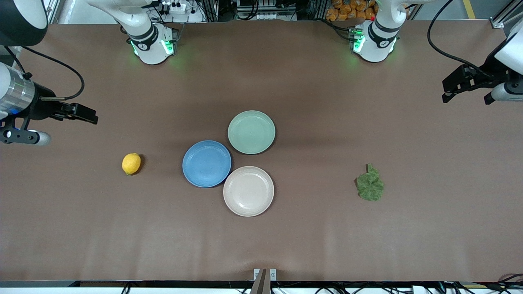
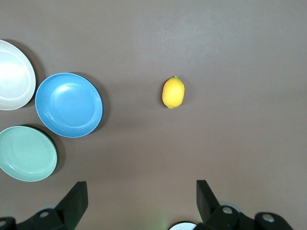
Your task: Pick lemon and lettuce from blue and beige plates
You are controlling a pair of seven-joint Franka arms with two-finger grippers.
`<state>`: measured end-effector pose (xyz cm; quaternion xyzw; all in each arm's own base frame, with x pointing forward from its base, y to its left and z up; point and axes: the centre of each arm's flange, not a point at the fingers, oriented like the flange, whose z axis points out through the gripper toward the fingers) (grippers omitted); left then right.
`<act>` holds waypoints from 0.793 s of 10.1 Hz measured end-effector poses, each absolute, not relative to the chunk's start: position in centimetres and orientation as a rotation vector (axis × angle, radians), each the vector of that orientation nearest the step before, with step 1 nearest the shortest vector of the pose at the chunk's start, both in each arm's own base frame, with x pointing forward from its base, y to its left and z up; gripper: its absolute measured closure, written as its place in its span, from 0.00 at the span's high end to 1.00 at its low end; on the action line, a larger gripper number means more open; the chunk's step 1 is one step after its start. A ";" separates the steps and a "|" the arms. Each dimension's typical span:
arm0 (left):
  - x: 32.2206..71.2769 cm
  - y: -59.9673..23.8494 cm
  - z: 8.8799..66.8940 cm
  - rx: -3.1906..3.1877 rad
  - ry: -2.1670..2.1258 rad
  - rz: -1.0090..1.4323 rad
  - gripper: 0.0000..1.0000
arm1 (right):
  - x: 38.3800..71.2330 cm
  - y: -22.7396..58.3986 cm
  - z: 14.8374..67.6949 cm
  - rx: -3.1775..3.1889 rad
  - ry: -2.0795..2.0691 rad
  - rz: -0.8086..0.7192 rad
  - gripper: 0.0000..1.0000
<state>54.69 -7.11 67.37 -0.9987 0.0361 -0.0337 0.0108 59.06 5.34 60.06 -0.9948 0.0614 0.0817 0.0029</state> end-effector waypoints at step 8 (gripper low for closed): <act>54.9 -6.3 66.7 -3.116 0.090 -0.081 1.00 | 58.8 5.5 59.7 -3.120 0.158 0.220 1.00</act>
